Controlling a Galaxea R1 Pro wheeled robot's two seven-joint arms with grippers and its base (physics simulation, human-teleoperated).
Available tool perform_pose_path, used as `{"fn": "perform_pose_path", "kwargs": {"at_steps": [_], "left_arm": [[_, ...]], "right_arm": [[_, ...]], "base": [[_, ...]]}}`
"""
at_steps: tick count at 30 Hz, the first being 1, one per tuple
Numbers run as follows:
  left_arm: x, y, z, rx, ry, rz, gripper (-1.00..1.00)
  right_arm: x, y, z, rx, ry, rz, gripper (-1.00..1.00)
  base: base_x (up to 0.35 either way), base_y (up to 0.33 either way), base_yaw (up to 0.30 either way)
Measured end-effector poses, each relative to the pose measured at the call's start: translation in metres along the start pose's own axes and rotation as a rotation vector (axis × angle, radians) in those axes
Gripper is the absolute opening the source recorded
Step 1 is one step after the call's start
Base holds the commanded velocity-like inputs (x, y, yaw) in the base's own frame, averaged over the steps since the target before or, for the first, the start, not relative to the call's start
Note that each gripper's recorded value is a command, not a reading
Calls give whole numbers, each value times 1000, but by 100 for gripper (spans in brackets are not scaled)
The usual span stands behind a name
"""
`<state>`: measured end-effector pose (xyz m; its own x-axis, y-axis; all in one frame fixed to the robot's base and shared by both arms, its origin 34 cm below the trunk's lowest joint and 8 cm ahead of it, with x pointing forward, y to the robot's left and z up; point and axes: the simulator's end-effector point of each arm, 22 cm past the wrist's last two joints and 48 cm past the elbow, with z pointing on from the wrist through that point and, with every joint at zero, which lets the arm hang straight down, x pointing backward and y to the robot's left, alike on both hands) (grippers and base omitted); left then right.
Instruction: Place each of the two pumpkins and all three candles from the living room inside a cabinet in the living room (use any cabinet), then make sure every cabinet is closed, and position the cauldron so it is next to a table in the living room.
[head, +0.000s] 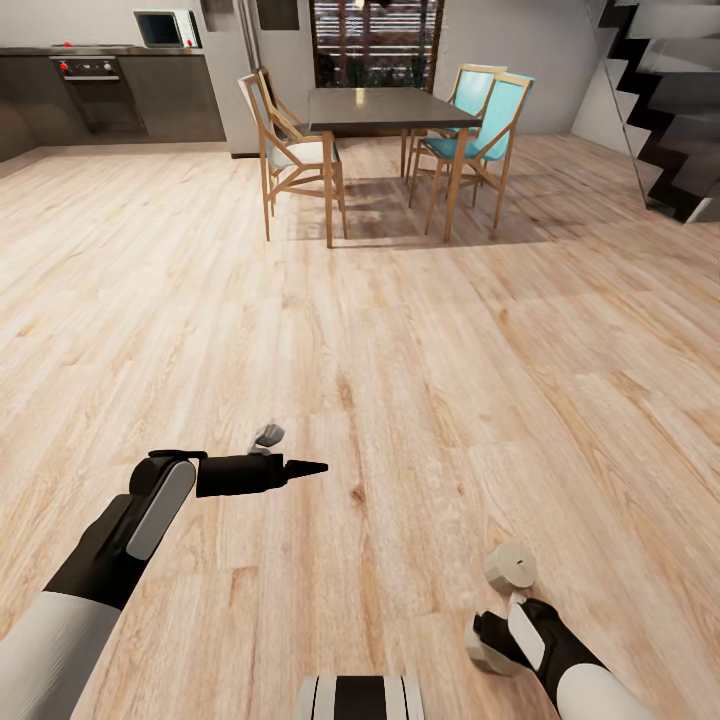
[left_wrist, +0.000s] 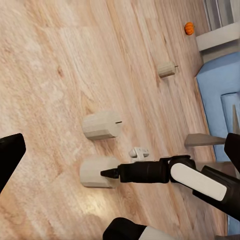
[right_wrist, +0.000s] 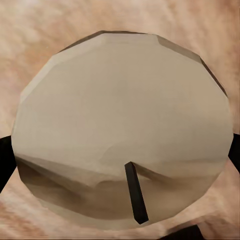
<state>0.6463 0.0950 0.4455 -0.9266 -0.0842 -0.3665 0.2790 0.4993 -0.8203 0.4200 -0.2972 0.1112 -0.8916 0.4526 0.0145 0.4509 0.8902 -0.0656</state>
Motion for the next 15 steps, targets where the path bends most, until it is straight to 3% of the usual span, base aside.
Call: {"fn": "perform_pose_path", "kwargs": {"at_steps": [5, 15], "left_arm": [[-1, -2, -1, 0, -2, 3, 100], [-6, -11, -6, 2, -12, 21, 100]], "right_arm": [[11, -1, 0, 2, 40, -6, -100], [10, 1, -7, -5, 44, -10, -100]], "base": [[0, 0, 0], [0, 0, 0]]}}
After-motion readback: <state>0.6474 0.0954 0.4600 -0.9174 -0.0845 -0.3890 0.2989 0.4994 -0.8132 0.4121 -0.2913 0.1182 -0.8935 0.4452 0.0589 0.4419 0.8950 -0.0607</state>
